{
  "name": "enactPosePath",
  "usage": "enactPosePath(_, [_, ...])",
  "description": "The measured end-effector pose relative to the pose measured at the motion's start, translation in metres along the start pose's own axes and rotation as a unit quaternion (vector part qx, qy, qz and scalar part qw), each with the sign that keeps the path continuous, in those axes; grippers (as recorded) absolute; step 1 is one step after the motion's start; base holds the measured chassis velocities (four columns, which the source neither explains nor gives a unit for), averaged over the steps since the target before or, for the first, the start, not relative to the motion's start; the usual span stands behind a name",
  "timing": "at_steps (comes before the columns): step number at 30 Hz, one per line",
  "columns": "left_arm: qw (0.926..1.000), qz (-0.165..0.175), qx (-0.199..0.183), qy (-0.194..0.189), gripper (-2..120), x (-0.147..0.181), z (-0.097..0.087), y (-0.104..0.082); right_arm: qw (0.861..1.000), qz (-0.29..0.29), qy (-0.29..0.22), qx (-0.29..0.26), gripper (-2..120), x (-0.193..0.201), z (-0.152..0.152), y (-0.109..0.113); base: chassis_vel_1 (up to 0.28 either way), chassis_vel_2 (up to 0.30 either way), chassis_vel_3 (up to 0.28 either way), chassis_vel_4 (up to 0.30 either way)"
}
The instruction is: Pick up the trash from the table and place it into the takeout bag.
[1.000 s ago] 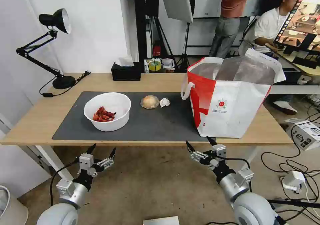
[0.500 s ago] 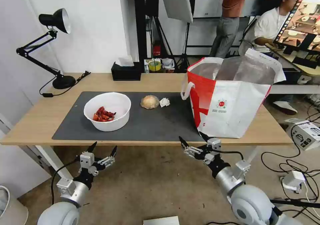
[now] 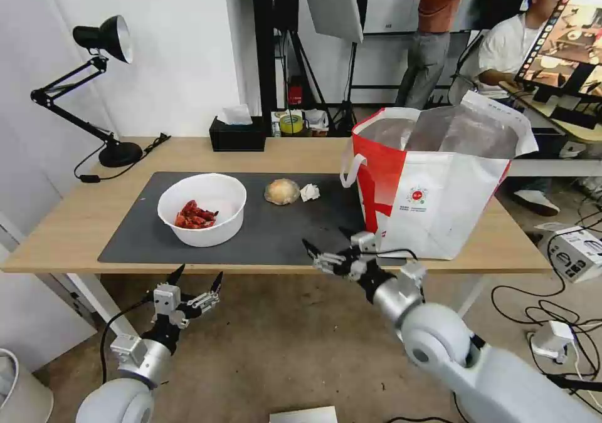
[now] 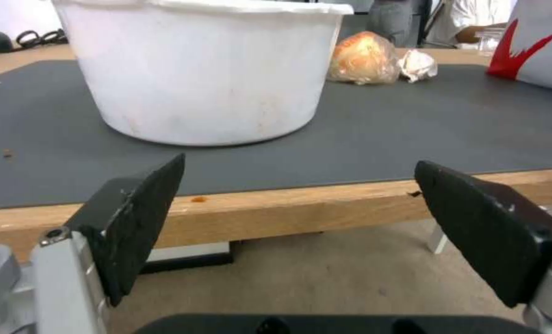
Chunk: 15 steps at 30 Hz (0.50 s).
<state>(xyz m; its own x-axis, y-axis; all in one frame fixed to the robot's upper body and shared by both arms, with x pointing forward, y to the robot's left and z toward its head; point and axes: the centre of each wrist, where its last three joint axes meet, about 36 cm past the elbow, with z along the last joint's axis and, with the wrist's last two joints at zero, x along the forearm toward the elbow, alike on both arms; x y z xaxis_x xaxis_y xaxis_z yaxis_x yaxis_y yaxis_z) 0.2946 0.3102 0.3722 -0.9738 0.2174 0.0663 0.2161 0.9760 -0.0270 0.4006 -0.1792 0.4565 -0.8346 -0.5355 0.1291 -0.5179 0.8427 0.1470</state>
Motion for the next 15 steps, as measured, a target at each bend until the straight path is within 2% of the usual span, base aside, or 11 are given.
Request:
enactPosePath(9, [1.0000, -0.003, -0.003, -0.001, 100, 0.000, -0.001, 0.001, 0.998, 0.052, 0.021, -0.021, 100, -0.047, -0.007, 0.006, 0.000, 0.000, 0.000, 0.000])
enactPosePath(15, [1.0000, -0.003, -0.002, -0.002, 100, 0.000, 0.000, -0.003, 0.996, 0.083, 0.024, -0.015, 100, -0.075, -0.019, 0.009, 0.000, 0.000, 0.000, 0.000])
